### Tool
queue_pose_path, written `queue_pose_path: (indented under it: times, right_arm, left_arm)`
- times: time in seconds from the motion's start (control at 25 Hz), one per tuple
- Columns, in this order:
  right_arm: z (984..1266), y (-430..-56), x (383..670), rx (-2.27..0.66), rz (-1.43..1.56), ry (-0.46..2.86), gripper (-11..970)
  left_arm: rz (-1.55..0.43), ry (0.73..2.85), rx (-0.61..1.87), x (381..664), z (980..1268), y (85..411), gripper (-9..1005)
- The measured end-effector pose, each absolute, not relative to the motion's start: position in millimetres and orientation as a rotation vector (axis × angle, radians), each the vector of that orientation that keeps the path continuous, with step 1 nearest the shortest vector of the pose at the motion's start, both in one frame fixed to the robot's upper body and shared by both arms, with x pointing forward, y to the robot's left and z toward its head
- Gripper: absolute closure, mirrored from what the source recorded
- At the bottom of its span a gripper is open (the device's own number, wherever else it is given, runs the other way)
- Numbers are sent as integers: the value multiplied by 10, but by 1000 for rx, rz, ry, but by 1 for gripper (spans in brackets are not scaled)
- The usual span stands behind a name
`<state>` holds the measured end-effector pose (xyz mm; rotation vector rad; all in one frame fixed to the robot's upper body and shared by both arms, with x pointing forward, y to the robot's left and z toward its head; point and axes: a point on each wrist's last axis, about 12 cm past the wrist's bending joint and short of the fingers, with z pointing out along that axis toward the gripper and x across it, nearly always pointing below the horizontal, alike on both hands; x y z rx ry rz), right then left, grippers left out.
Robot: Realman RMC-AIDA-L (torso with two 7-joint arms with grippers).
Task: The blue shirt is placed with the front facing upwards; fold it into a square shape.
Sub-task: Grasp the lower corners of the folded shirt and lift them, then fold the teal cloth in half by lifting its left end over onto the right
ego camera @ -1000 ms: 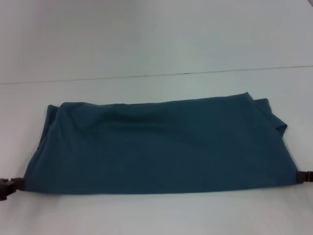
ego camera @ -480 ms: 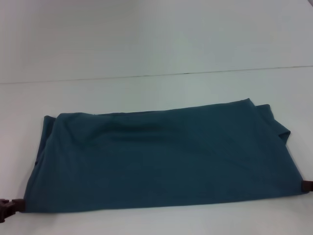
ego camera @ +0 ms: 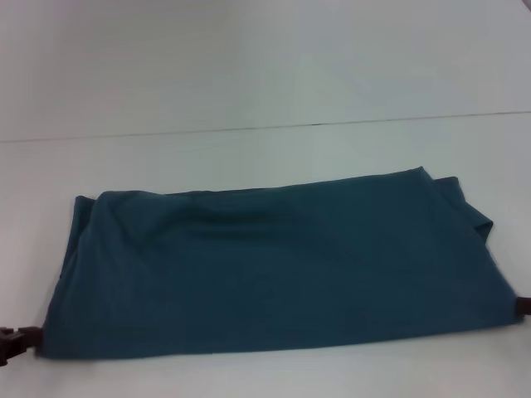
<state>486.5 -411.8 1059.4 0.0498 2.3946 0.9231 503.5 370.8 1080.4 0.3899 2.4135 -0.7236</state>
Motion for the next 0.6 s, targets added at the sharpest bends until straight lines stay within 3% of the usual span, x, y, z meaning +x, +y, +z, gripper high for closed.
queue_pose_path:
  times: [0.12, 0.2, 0.32, 0.6]
  right_arm:
    - [10630, -4149, 4874, 58, 927, 2379, 918]
    - [10668, -4173, 4888, 66, 930, 2359, 917]
    - [10758, -4251, 4907, 87, 908, 2313, 725]
    - [10977, -4240, 5102, 90, 926, 2160, 566]
  left_arm:
    - [-721, 2413, 384, 5043, 10815, 3716, 993]
    - [-716, 2411, 374, 5057, 10823, 3723, 879]
    - [-685, 2400, 334, 5102, 10847, 3765, 761]
    - [-679, 2243, 277, 5385, 11008, 3665, 554]
